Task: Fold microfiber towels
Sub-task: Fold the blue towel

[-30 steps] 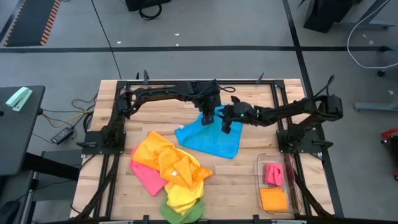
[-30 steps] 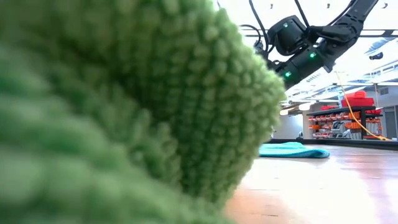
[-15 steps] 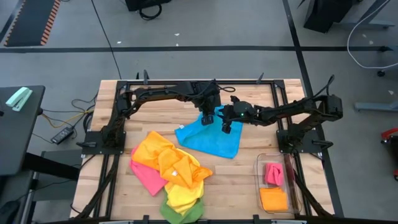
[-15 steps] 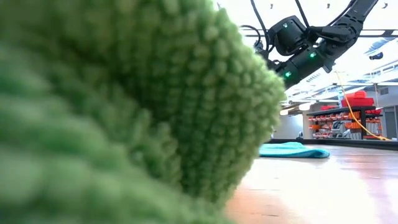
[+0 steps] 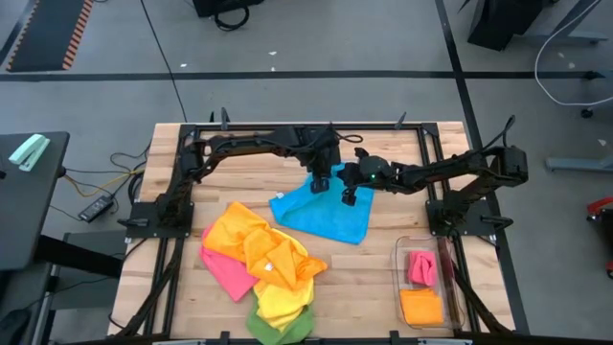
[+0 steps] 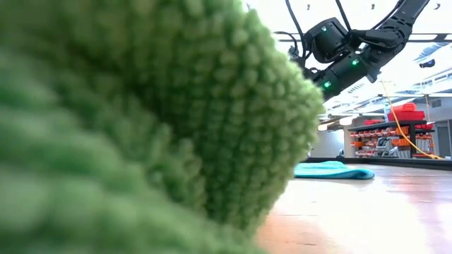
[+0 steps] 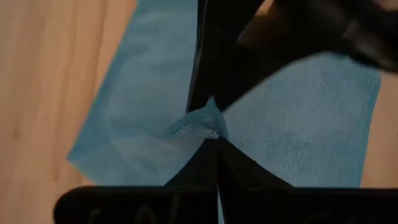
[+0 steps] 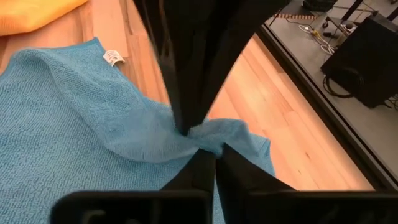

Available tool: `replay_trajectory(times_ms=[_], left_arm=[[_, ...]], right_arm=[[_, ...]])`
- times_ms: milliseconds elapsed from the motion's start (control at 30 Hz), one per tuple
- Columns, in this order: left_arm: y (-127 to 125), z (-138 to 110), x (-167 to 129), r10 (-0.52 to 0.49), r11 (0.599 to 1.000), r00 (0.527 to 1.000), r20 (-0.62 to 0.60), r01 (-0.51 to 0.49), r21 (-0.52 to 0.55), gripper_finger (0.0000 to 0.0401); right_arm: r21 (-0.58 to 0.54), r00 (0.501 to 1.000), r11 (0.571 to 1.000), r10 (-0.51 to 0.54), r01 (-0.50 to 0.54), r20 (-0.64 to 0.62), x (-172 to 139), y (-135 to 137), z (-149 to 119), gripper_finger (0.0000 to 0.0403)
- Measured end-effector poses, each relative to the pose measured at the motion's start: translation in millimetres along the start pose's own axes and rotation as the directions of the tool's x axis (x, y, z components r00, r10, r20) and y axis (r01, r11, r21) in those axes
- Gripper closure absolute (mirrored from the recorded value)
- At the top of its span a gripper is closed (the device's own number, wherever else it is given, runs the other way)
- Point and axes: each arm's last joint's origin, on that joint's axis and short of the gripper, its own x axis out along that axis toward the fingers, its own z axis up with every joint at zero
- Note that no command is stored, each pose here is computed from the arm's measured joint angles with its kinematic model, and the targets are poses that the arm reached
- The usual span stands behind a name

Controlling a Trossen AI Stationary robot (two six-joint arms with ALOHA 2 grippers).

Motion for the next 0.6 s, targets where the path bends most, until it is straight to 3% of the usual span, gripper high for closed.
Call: replay_trajectory(times_ms=[133,400,600], left_arm=[[-0.7,-3.4,5.9,-0.004,1.0,1.0,-0.03,0.004,-0.003,0.0383],[-2.1,-5.4,-0.6,-0.005,0.999,0.998,-0.06,0.008,0.042,0.0271],[-0.6,-5.9,-1.0,-0.003,0.999,0.998,-0.062,0.006,0.04,0.0237]], right_arm=[[-0.021,1.0,1.0,0.001,-0.001,-0.006,-0.1,0.2,-0.5,0.0398],[-0.056,0.998,0.998,0.01,-0.013,-0.064,-0.3,1.0,-6.3,0.04],[-0.063,0.998,0.998,0.014,-0.019,-0.065,-0.3,1.2,-6.4,0.0381]])
